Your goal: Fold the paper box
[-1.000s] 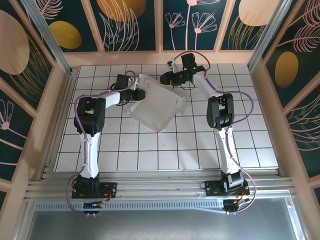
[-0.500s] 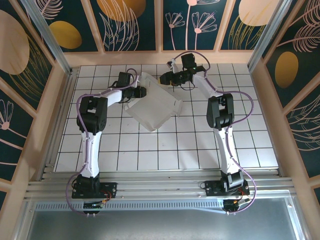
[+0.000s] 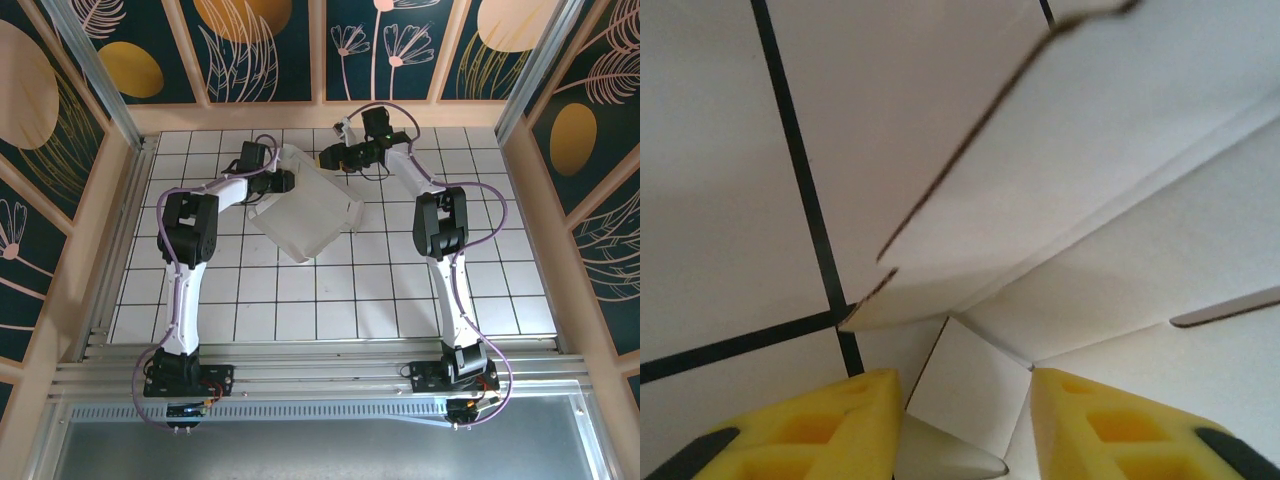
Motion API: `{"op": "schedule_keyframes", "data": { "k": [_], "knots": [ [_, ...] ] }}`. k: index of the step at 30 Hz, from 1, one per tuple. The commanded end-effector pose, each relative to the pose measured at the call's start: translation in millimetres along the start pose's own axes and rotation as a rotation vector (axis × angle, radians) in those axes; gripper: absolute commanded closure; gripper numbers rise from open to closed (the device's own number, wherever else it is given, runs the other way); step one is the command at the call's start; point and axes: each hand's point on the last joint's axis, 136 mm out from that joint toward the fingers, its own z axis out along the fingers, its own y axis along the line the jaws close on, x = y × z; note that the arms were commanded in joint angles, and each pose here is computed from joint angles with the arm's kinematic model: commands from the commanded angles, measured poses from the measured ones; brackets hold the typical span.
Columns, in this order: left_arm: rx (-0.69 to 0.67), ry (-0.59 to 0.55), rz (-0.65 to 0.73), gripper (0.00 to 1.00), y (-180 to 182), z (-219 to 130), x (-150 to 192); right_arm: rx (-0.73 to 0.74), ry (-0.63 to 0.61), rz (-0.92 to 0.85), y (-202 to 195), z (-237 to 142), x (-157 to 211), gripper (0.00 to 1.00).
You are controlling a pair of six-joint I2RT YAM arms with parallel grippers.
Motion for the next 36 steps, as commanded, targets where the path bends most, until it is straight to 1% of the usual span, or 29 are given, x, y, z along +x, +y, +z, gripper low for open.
{"op": "schedule_keyframes", "data": {
  "k": [1, 5, 12, 16, 18, 22, 25, 27, 29, 32, 36],
  "knots": [
    [0.021, 0.078, -0.014, 0.66, 3.0, 19.1, 26.6, 0.056, 0.048, 0.026, -6.7, 8.7, 18.6, 0.47],
    [0.033, 0.079, -0.007, 0.77, 0.3, 17.1, 26.6, 0.057, 0.048, 0.027, -6.9, 8.5, 18.4, 0.47],
    [0.148, 0.057, 0.053, 0.94, -23.2, 8.4, 21.3, 0.062, 0.041, 0.026, -5.8, 8.3, 16.3, 0.47],
    [0.224, 0.059, 0.124, 1.0, -39.2, 3.5, 24.4, 0.063, 0.041, 0.028, -5.6, 8.4, 16.0, 0.47],
    [0.232, 0.054, 0.16, 1.0, -43.7, 0.6, 24.7, 0.063, 0.04, 0.027, -5.1, 8.2, 15.4, 0.47],
    [0.255, 0.043, 0.19, 1.0, -50.2, -5.9, 26.4, 0.066, 0.045, 0.027, -4.4, 9.5, 17.1, 0.47],
    [0.309, 0.018, 0.22, 1.0, -63.2, -14.5, 27.2, 0.069, 0.048, 0.021, -3.4, 11.7, 18.3, 0.48],
    [0.357, 0.019, 0.247, 1.0, -74.5, -18.7, 30.8, 0.078, 0.053, 0.015, -3.9, 14.0, 20.0, 0.48],
    [0.374, 0.027, 0.273, 1.0, -81.3, -19.4, 34.1, 0.077, 0.056, 0.016, -3.2, 14.9, 21.2, 0.48],
    [0.366, 0.047, 0.27, 1.0, -81.4, -15.7, 37.3, 0.079, 0.059, 0.019, -3.6, 14.9, 22.2, 0.48],
    [0.314, 0.082, 0.234, 0.96, -70.5, -5.7, 41.3, 0.08, 0.061, 0.015, -2.6, 14.6, 22.6, 0.48]
  ]
}}
